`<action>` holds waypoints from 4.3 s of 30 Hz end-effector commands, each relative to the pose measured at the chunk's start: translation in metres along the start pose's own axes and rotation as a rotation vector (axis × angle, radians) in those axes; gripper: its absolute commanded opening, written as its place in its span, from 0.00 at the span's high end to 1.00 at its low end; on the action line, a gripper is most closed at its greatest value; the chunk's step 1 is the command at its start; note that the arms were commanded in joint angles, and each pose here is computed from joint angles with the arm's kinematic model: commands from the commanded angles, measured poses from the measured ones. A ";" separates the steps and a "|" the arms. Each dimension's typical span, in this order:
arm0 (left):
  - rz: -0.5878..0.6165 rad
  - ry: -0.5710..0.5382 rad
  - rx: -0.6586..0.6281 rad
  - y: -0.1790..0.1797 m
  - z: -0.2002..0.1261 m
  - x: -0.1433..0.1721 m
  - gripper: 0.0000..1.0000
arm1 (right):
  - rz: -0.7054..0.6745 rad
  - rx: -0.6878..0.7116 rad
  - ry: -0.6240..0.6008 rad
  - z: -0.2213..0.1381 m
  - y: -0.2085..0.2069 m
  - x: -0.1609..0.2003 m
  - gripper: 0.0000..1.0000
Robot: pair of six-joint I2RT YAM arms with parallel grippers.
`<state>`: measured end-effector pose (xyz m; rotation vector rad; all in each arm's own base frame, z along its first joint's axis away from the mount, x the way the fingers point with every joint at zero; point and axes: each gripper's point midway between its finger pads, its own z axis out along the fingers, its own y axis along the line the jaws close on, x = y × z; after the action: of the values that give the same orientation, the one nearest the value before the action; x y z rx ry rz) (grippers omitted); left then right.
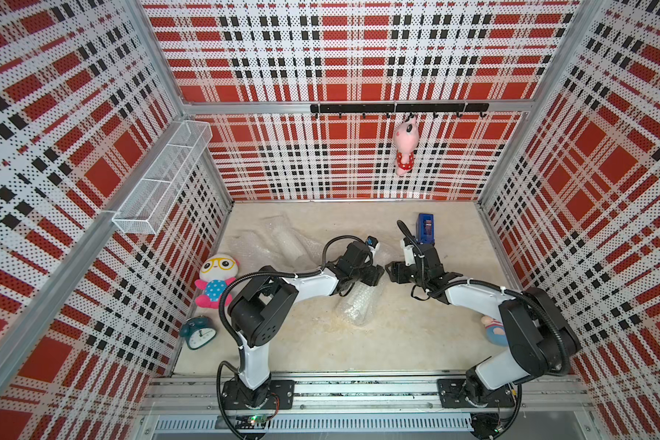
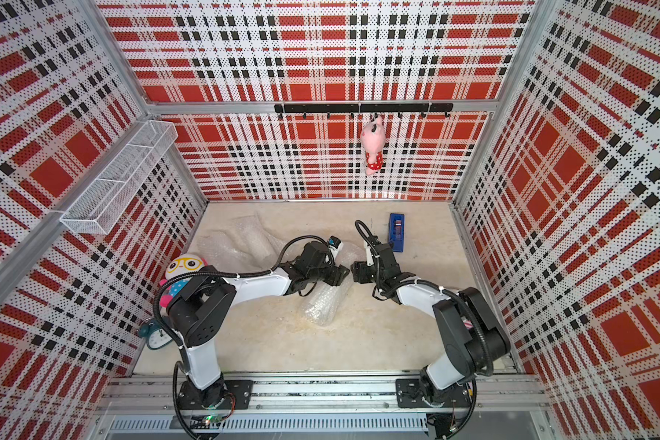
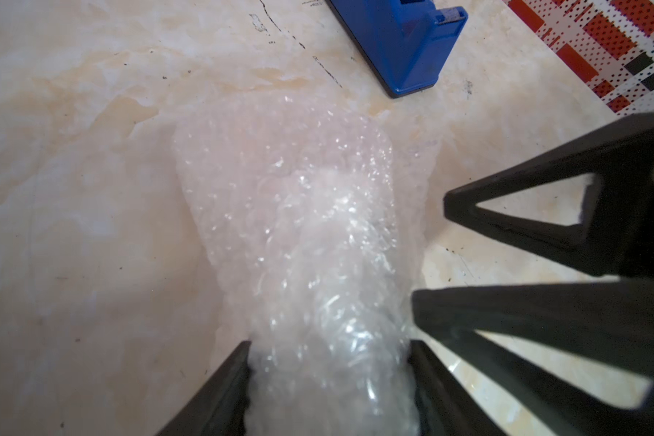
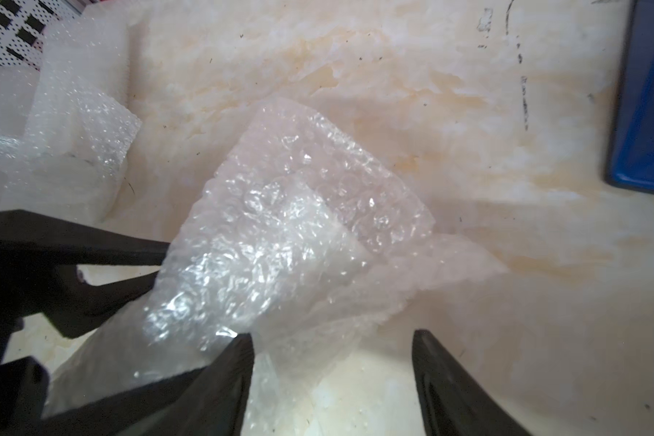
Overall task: Wrap vases in bubble wrap
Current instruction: Stick the tape on the bubble wrap.
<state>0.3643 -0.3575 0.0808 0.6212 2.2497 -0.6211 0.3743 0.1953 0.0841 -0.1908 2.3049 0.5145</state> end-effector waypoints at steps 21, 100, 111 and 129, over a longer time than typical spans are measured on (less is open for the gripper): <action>-0.040 0.111 -0.011 0.004 -0.001 0.034 0.36 | -0.030 -0.015 -0.081 -0.004 0.018 -0.046 0.27; -0.061 0.080 0.027 -0.004 -0.010 0.030 0.37 | -0.039 -0.039 -0.003 0.015 0.021 -0.012 0.28; -0.051 0.090 -0.001 -0.004 -0.009 0.032 0.37 | -0.021 -0.150 -0.045 0.028 0.052 -0.041 0.28; -0.142 0.036 -0.012 -0.005 -0.026 -0.008 0.14 | 0.023 -0.044 -0.171 -0.053 0.000 -0.030 0.23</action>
<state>0.3560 -0.3456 0.0844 0.4929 2.3403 -0.6401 0.3695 0.1775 0.1398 -0.1371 2.1460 0.5805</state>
